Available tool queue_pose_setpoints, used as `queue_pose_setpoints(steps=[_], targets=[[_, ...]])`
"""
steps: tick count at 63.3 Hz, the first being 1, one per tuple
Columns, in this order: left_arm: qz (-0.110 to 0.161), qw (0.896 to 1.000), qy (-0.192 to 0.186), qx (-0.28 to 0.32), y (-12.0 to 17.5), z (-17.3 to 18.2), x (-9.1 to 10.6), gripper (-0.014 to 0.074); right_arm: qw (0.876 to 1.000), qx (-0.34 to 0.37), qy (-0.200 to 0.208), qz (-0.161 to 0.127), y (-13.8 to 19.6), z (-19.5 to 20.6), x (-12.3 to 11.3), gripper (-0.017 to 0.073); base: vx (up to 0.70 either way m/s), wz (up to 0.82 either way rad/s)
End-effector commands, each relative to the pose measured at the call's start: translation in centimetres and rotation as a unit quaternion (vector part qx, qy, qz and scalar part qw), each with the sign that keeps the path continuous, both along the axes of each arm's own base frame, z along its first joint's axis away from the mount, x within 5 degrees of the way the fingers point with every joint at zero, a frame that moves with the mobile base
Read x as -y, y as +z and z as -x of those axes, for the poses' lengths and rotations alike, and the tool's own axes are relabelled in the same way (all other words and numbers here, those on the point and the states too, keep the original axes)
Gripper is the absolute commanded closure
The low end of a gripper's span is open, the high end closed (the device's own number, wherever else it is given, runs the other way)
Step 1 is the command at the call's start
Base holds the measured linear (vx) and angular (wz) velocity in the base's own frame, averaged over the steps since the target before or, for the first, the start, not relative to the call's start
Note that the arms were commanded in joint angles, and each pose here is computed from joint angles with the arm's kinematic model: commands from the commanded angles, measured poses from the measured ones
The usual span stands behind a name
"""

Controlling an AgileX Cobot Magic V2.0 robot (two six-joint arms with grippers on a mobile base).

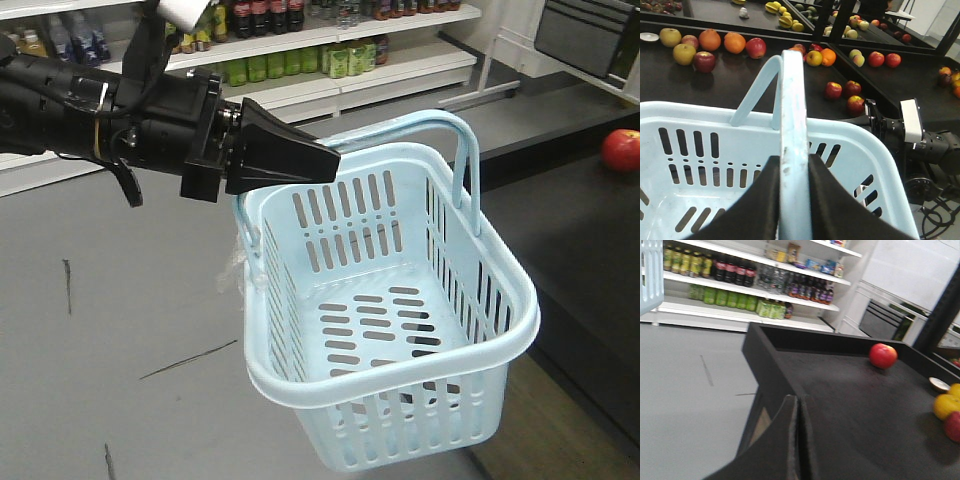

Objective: Pick three apples into basket with both arms
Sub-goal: 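Drive the base toward the table with apples and oranges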

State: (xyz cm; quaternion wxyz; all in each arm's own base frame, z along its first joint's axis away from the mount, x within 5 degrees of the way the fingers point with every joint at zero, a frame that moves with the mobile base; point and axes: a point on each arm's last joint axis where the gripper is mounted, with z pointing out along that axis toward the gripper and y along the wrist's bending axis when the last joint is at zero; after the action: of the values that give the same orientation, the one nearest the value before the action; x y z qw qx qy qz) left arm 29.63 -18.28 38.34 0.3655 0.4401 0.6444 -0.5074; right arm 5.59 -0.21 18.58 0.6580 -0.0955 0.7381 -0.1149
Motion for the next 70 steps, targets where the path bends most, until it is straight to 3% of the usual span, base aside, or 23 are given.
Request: queue_pose_setpoints(steps=[1, 36, 70], targets=[[-0.01, 0.998, -0.058, 0.027, 1.97, 2.27, -0.46, 0.0601, 0.999, 0.037, -0.005, 0.008, 0.64, -0.05, 0.08, 0.0563, 0.11, -0.44], [-0.01, 0.998, -0.058, 0.027, 1.97, 2.27, -0.46, 0.0601, 0.999, 0.037, -0.005, 0.008, 0.64, -0.05, 0.08, 0.0563, 0.1, -0.38], [-0.01, 0.998, -0.058, 0.027, 1.97, 2.27, -0.46, 0.0601, 0.999, 0.037, -0.005, 0.008, 0.64, -0.05, 0.08, 0.0563, 0.07, -0.18]])
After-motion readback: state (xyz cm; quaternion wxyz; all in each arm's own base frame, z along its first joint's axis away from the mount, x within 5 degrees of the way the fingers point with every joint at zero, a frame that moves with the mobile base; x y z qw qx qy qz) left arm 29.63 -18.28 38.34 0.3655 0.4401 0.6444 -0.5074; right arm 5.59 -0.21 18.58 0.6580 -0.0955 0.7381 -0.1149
